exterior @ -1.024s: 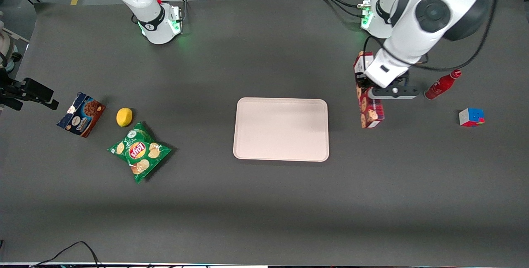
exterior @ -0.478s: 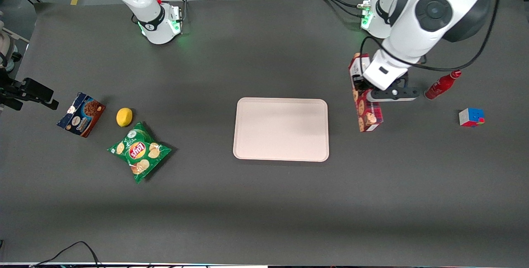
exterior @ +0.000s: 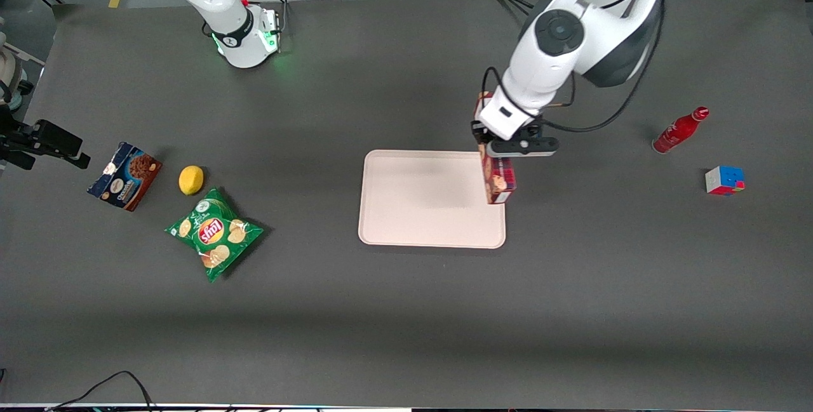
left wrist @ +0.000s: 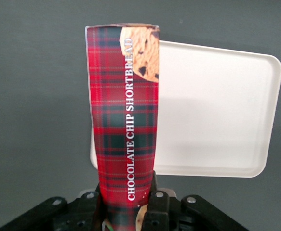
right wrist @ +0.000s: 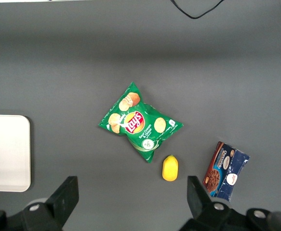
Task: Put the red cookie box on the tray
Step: 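Lift the shortbread box and carry it over the white tray, then lower the box upright onto the tray near its edge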
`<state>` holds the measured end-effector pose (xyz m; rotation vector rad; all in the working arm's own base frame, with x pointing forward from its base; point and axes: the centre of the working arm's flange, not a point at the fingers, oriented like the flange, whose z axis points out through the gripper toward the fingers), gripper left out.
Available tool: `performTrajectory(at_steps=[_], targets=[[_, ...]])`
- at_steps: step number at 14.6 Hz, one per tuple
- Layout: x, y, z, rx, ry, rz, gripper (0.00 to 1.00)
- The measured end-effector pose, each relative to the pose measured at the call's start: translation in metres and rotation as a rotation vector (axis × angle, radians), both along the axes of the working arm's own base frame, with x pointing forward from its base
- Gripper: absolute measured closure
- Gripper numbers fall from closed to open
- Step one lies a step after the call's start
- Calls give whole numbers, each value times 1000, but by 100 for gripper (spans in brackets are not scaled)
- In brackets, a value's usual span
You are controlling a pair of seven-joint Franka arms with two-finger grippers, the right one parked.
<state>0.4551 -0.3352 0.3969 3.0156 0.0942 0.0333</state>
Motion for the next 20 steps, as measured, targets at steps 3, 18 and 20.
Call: performTrajectory(at_steps=[3,18,20], targets=[[6,-14,-36,-28,1,-3,67],[39,-26,-128,12,28,-37,67],[44,-28,-134,35,14,-29,67]])
